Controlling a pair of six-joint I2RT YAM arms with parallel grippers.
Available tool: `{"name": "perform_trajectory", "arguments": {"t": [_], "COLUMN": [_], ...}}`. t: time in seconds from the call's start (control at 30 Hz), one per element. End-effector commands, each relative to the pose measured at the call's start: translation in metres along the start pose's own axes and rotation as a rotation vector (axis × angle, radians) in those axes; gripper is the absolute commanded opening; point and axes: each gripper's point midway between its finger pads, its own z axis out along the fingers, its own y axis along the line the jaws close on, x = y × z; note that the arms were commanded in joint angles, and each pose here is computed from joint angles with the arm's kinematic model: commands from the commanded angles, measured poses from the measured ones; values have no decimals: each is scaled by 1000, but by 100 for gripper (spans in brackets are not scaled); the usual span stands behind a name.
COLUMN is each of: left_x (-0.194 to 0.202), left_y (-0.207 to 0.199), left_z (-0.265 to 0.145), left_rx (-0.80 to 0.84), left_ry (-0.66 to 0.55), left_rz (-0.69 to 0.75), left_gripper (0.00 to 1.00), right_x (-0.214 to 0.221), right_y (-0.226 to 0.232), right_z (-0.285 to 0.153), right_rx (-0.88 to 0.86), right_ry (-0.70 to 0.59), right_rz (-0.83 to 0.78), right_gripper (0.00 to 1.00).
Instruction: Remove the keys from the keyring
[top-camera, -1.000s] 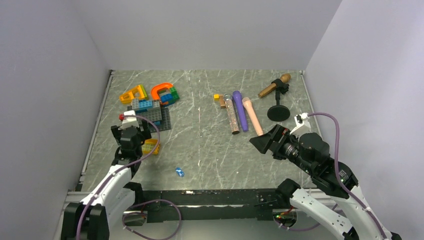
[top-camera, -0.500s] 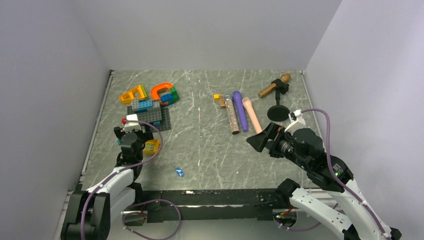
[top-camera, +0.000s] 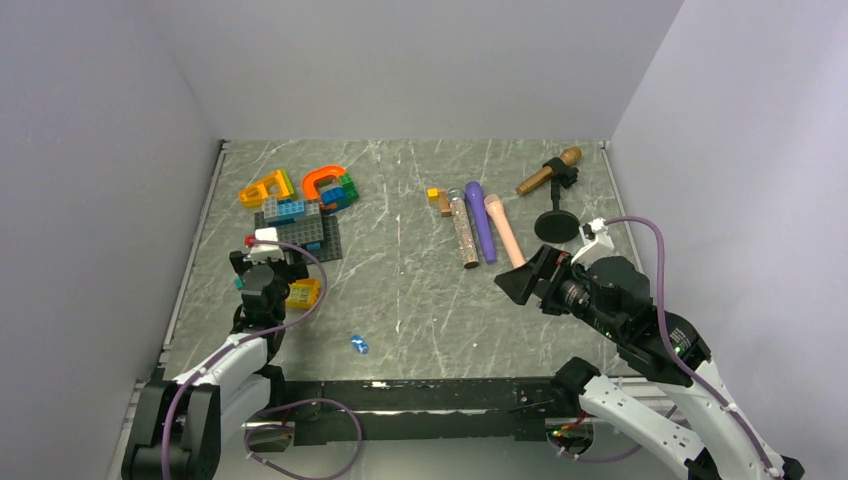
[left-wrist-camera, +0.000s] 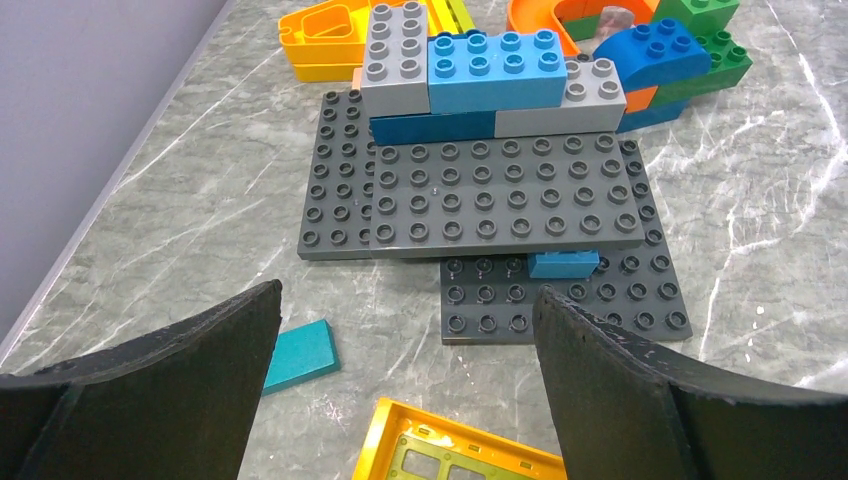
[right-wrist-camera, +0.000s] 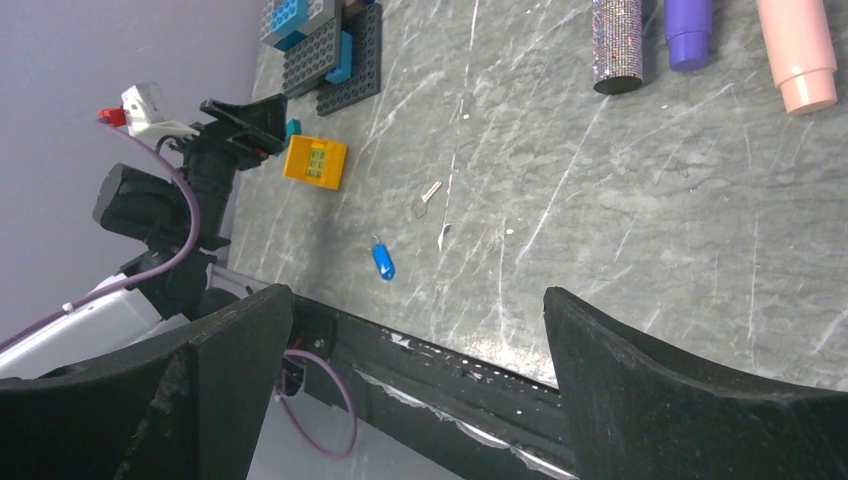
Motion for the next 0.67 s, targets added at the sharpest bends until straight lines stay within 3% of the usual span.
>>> {"name": "perform_trajectory", "arguments": {"t": [0.0,0.63], "left_x": [-24,-23], "left_y": [-4,-4], "left_z": [5,5], "left_rx": [21,22], "left_ry": [-72,-67], "left_rz": [-11,-9], "left_gripper": [99,99], "right_x": [-10,-12], "right_y": [10,17], "right_z": [-9,-15], "right_rx": [-39,-96], "right_ry": [-27,-55], "right_rz": [-27,-28], "right_gripper": [100,100]}}
